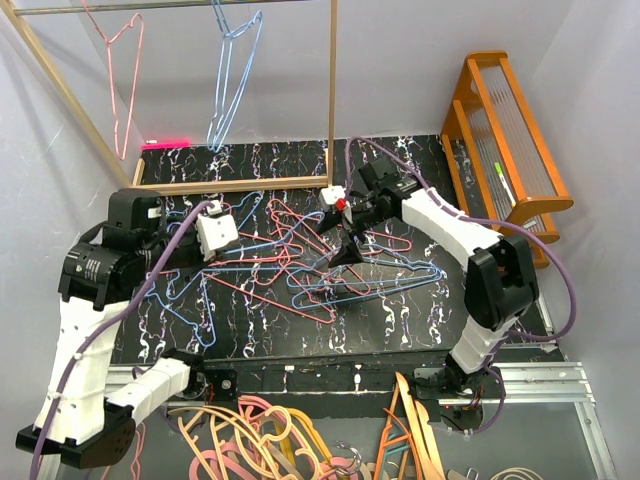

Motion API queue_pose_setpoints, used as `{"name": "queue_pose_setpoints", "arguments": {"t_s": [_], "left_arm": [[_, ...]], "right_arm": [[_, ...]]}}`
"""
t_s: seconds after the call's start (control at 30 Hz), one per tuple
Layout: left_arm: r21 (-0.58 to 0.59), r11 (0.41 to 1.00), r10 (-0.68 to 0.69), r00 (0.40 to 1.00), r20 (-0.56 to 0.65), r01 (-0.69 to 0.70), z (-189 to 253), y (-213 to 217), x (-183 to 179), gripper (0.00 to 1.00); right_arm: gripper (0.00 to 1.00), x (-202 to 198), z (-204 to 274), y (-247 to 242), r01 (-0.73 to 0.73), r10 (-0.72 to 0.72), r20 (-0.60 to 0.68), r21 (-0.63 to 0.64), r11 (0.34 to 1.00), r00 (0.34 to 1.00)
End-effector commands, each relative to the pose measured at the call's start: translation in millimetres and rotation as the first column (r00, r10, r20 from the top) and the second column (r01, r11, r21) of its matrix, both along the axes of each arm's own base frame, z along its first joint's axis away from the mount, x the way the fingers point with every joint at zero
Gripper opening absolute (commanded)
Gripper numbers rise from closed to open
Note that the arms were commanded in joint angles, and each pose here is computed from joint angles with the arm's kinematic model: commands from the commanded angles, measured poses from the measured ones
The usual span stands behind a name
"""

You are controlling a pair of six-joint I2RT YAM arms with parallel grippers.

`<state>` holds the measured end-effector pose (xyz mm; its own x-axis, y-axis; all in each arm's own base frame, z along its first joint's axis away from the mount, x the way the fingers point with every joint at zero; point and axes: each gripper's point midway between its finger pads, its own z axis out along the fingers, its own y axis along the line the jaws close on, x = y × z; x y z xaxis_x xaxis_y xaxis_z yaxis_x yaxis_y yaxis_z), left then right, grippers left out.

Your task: Organize the hangers

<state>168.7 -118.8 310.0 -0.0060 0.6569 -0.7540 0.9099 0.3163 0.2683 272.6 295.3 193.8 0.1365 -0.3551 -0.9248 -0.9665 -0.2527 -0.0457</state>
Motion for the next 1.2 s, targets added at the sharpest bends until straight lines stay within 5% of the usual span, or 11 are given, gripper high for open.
{"name": "queue_pose_setpoints", "arguments": {"t_s": [0.0, 0.37, 0.5, 0.6, 0.83, 1.07, 1.17], "left_arm": [[-0.055, 0.998, 0.005, 0.998, 0.056, -0.002, 31, -7, 8, 0.00], [-0.207, 0.977, 0.056, 0.998, -0.012, -0.057, 45, -24, 13, 0.00], [-0.231, 0.972, 0.040, 0.999, -0.008, -0.041, 45, -30, 20, 0.00], [-0.236, 0.971, 0.035, 0.999, 0.004, -0.033, 43, -33, 26, 0.00], [-0.227, 0.973, 0.048, 0.999, 0.017, -0.043, 34, -31, 33, 0.00], [-0.073, 0.992, 0.101, 0.995, 0.025, -0.099, -2, -6, 31, 0.00], [-0.040, 0.994, 0.104, 0.994, -0.011, -0.105, -13, -2, 26, 0.11]], "right_arm": [[0.98, 2, 15, 23, -0.061, 0.059, 0.023, 0.083, 0.995, 0.998], [0.98, 38, 87, 39, 0.170, -0.173, -0.015, 0.278, 0.945, 0.985], [0.97, 46, 109, 63, 0.142, -0.153, 0.005, 0.336, 0.931, 0.988], [0.78, 48, 125, 74, 0.101, -0.100, -0.021, 0.354, 0.930, 0.995], [0.09, 48, 130, 74, 0.098, -0.097, -0.020, 0.350, 0.931, 0.995], [0.08, 30, 132, 52, 0.040, -0.041, -0.003, 0.317, 0.948, 0.999], [0.08, 29, 131, 45, 0.035, -0.036, -0.001, 0.304, 0.952, 0.999]]}}
